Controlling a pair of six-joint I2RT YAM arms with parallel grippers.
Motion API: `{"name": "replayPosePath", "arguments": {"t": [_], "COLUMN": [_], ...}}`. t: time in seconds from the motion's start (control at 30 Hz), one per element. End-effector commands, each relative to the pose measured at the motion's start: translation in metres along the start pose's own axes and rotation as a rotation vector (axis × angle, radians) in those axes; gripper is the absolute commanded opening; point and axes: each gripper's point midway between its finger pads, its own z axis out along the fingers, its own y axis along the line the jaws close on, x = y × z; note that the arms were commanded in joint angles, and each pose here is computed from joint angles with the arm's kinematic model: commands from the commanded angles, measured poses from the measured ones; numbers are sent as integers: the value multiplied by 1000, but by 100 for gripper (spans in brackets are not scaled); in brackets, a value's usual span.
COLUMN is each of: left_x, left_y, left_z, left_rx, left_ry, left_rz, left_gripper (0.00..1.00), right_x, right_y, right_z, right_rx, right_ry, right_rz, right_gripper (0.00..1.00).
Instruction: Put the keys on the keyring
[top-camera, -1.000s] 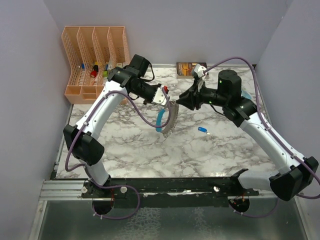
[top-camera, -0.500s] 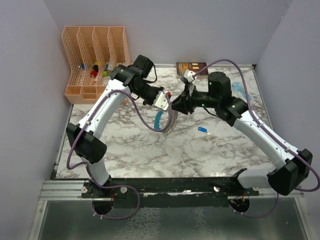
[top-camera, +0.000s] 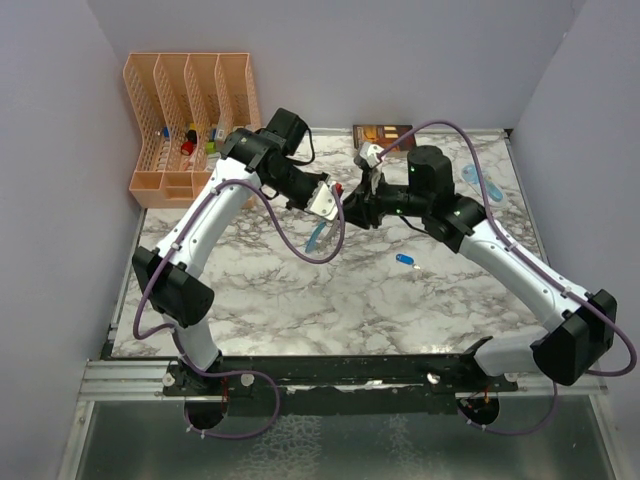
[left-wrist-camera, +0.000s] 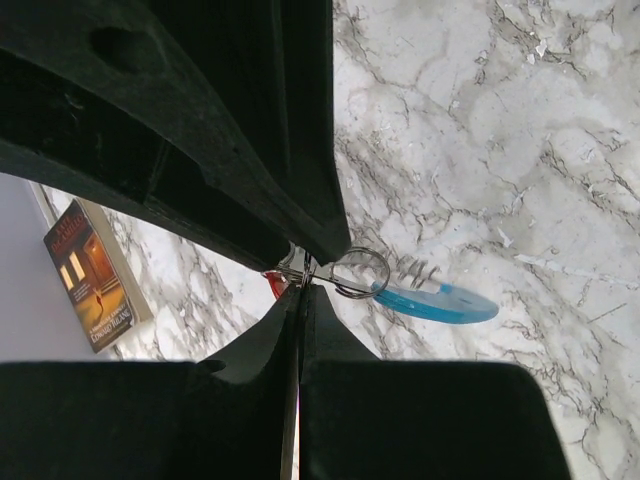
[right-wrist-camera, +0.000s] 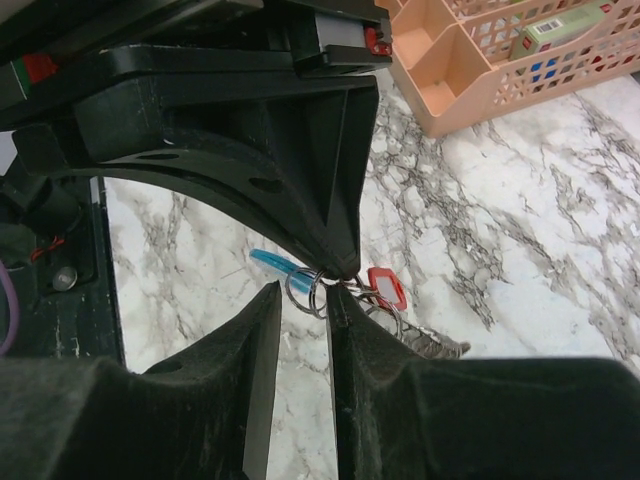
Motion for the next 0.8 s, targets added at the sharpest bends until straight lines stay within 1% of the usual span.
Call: {"name": "replayPosePath", "arguments": {"t": [0.0, 0.1, 0.3, 0.57, 0.77], "left_x": [-13, -15, -16, -25, -28], "left_y": [8, 9, 9, 13, 13], "left_z": [0, -1, -1, -7, -8], "left_rx": [-16, -22, -24, -40, -44], "left_ry": [-44, -52, -50, -67, -77], "left_rz": [18, 15, 2, -4, -14], "left_gripper": [0, 0, 0, 0, 0], "right_x": [0, 2, 8, 15, 10], "right_y": [-1, 0, -1, -4, -6], "right_z": [9, 11, 13, 14, 13], "right_rx": [4, -2, 7, 21, 41], "right_ry": [-12, -10, 1, 10, -9], "right_rz": [-17, -11, -2, -1, -6], "right_gripper": [25, 25, 19, 16, 5]}}
